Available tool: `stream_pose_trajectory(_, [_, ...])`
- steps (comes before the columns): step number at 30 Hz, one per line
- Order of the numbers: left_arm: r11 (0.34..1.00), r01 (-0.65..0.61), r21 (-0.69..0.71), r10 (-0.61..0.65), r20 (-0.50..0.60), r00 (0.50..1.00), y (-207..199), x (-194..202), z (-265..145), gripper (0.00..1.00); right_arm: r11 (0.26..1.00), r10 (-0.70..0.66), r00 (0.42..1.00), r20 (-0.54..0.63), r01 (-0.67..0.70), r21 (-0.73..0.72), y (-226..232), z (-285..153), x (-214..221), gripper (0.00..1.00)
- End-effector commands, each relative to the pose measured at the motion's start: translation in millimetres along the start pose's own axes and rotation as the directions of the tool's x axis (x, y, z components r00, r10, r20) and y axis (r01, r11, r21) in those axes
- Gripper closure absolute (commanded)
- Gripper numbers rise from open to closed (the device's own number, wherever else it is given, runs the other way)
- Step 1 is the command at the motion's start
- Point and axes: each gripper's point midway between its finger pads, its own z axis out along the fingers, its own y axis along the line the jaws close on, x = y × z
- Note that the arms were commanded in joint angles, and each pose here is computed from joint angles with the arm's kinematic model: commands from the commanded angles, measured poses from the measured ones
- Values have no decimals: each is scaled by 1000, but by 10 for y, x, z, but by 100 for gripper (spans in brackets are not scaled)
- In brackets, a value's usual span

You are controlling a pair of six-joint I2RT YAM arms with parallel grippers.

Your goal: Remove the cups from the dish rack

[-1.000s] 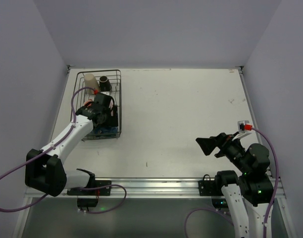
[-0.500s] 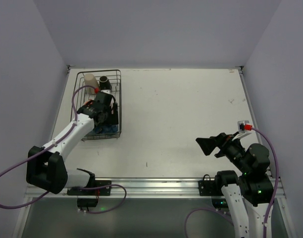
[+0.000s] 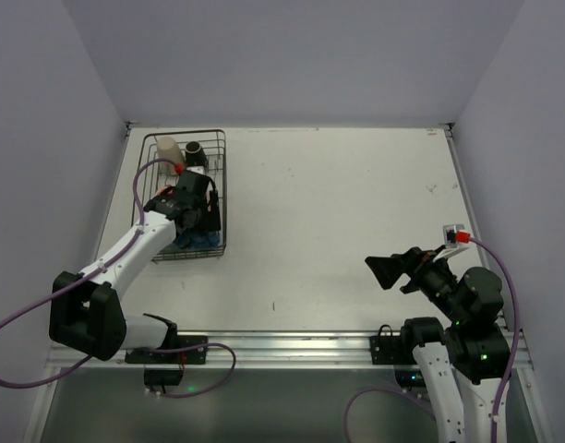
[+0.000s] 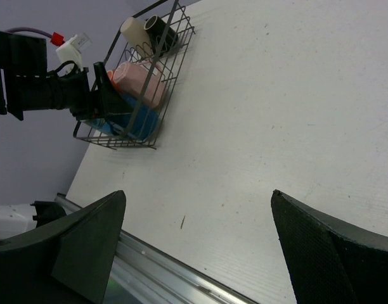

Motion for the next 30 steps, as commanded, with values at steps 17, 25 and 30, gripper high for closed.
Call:
stream_pose_trajectory(17, [996, 71, 58, -77, 112, 991, -15, -273, -483, 100, 1000, 4, 1000, -13, -4, -24, 31, 56, -19, 1])
stream_pose_trajectory(25, [991, 77, 108, -93, 153, 984, -85, -433, -655, 100, 998, 28, 999, -38, -30, -59, 56, 148, -2, 1])
stream_pose_trajectory(30, [987, 74, 141, -99, 179, 979, -114, -545, -825, 100, 982, 72, 993, -89, -86, -170, 195, 305, 0, 1])
